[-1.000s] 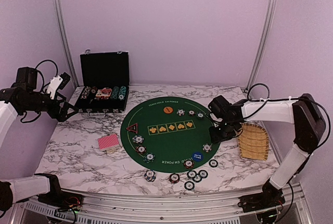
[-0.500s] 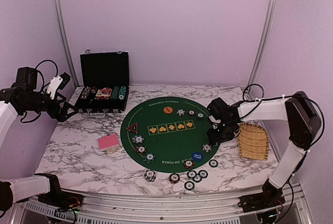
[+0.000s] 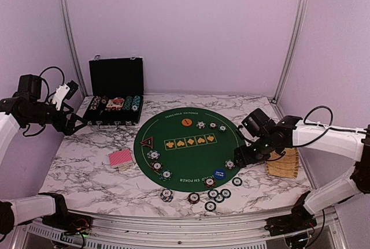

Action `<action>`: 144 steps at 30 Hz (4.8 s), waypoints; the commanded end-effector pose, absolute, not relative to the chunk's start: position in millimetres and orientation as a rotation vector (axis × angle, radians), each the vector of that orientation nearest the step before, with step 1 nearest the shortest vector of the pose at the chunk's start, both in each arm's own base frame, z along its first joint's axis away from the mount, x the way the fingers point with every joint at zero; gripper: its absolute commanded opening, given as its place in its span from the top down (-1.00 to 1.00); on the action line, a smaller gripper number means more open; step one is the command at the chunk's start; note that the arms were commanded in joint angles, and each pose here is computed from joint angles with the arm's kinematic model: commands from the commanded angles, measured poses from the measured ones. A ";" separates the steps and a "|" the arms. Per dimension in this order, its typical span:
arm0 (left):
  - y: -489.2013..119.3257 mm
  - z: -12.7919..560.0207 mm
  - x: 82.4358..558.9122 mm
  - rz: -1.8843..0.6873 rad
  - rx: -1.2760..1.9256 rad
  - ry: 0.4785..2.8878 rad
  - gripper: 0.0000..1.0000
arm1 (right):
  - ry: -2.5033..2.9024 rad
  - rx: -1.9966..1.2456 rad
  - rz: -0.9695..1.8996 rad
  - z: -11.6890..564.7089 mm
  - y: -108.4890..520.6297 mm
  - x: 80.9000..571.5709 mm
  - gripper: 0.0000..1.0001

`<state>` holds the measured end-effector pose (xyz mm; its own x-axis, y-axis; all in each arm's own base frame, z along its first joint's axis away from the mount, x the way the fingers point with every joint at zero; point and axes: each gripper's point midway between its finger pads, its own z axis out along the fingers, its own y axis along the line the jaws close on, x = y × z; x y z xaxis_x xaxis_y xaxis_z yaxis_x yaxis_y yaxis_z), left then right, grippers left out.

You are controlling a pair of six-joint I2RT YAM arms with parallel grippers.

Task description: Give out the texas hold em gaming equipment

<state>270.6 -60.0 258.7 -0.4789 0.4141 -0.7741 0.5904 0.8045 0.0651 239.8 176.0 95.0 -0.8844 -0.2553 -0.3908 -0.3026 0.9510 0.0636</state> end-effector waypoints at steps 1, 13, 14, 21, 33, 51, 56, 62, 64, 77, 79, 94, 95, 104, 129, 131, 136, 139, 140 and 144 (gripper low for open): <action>-63.2 259.8 266.3 -0.300 0.741 2.148 -0.98 | 2.813 -0.466 0.200 83.9 186.1 205.3 -0.48; -63.3 259.4 266.5 -0.303 0.740 2.150 -0.98 | 2.893 -0.506 0.176 42.3 198.2 194.2 -0.36; -63.1 259.2 266.7 -0.303 0.739 2.151 -0.98 | 2.895 -0.507 0.177 40.2 198.9 193.8 -0.36; -63.4 258.3 266.3 -0.304 0.742 2.153 -0.98 | 2.911 -0.513 0.178 28.3 200.6 191.2 -0.34; -62.4 256.2 265.2 -0.294 0.748 2.155 -0.98 | 2.916 -0.494 0.119 20.5 195.2 194.5 -0.16; -62.6 255.4 265.2 -0.292 0.754 2.154 -0.98 | 2.886 -0.493 0.091 35.9 194.8 201.5 0.28; -62.5 253.5 264.5 -0.293 0.757 2.158 -0.98 | 2.825 -0.487 0.109 70.2 201.0 213.0 0.27; -63.2 252.8 263.6 -0.300 0.757 2.158 -0.98 | 2.841 -0.499 0.100 63.3 201.6 212.3 -0.08; -63.4 251.9 263.1 -0.300 0.759 2.161 -0.98 | 2.855 -0.501 0.112 55.4 202.5 209.7 -0.12; -62.8 250.8 262.8 -0.297 0.767 2.166 -0.98 | 2.925 -0.524 0.114 21.8 197.8 194.1 -0.28; -63.4 251.2 262.7 -0.300 0.770 2.165 -0.98 | 2.931 -0.524 0.119 18.7 197.9 192.2 -0.26; -63.0 253.0 263.7 -0.295 0.773 2.162 -0.98 | 2.919 -0.544 0.050 17.8 199.2 193.5 0.17; -63.0 253.4 263.9 -0.295 0.773 2.161 -0.98 | 2.913 -0.543 0.048 20.0 199.4 194.6 0.18; -62.8 254.9 264.6 -0.295 0.770 2.161 -0.98 | 2.842 -0.528 0.036 57.1 202.0 208.1 0.22; -71.4 215.2 257.8 -0.364 0.853 2.259 -0.98 | 2.711 -0.503 0.129 112.8 229.3 246.1 -0.08; -77.7 197.4 255.3 -0.383 0.899 2.307 -0.98 | 2.684 -0.495 0.176 126.2 237.9 249.9 -0.25; -96.0 160.1 248.7 -0.401 1.052 2.386 -0.98 | 2.603 -0.484 0.315 156.0 262.7 255.8 -0.59; -104.1 143.3 250.6 -0.365 1.147 2.412 -0.98 | 2.598 -0.482 0.331 159.0 268.7 257.3 -0.64; -106.6 137.0 252.3 -0.350 1.182 2.421 -0.98 | 2.599 -0.479 0.333 158.9 269.2 257.4 -0.64; -112.1 115.0 260.5 -0.297 1.290 2.449 -0.98 | 2.583 -0.466 0.370 163.7 272.3 256.9 -0.68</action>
